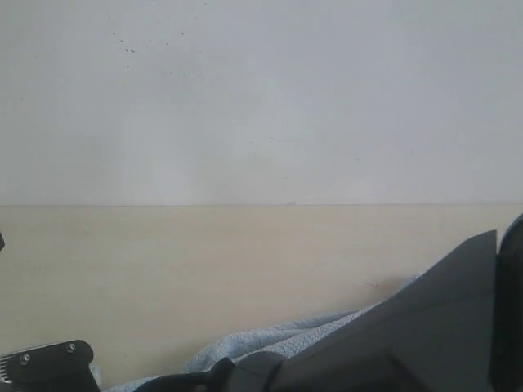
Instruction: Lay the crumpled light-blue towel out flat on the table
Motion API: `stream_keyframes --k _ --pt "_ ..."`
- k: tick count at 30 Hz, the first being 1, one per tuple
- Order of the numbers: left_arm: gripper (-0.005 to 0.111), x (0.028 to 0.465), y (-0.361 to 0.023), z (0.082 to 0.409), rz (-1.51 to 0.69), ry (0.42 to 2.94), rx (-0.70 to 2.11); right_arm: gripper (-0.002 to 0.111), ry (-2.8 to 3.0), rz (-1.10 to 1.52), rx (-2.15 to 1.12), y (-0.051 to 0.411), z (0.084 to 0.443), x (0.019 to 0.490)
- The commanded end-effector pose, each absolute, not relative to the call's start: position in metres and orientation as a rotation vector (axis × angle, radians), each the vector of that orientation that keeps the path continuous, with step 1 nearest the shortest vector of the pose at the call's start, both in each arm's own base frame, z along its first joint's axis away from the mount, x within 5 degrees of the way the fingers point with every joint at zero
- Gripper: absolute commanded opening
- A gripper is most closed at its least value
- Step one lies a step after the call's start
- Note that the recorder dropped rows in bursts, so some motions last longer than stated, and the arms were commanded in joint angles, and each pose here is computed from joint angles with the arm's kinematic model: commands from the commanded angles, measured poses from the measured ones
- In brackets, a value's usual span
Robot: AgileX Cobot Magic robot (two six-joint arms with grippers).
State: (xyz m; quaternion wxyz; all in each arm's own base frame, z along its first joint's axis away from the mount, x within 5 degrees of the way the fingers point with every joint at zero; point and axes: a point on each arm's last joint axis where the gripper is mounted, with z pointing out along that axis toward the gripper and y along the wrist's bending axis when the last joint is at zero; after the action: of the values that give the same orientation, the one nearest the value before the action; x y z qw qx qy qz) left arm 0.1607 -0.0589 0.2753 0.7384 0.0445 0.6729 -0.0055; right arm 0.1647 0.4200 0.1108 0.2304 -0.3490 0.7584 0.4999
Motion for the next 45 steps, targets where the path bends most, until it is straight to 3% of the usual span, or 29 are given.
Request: stream_keyframes --k 1,9,12,17,20,24,30,45 --pt "0.004 0.161 -0.059 0.275 -0.012 1.468 0.096 0.042 2.162 0.930 -1.058 0.396 0.131 0.191" --pt "0.004 0.161 -0.059 0.276 -0.009 1.461 0.100 0.042 2.075 0.373 -0.925 0.330 0.201 0.207" --pt "0.004 0.161 -0.059 0.276 -0.009 1.461 0.100 0.042 2.076 0.050 -0.834 0.294 0.225 0.215" --pt "0.004 0.161 -0.059 0.276 -0.009 1.461 0.100 0.042 2.347 -0.591 -0.606 0.198 0.232 0.254" --pt "0.004 0.161 -0.059 0.276 -0.011 1.464 0.102 0.042 2.615 -0.789 -0.385 0.129 0.224 0.278" --pt "0.004 0.161 -0.059 0.275 -0.012 1.467 0.104 0.042 3.081 -0.625 -0.174 0.057 0.208 0.281" --pt "0.004 0.161 -0.059 0.275 -0.012 1.467 0.104 0.042 3.325 -0.152 -0.158 0.030 0.198 0.273" --pt "0.004 0.161 -0.063 0.271 -0.041 1.511 0.139 0.042 3.070 -0.183 -0.174 0.027 0.194 0.297"
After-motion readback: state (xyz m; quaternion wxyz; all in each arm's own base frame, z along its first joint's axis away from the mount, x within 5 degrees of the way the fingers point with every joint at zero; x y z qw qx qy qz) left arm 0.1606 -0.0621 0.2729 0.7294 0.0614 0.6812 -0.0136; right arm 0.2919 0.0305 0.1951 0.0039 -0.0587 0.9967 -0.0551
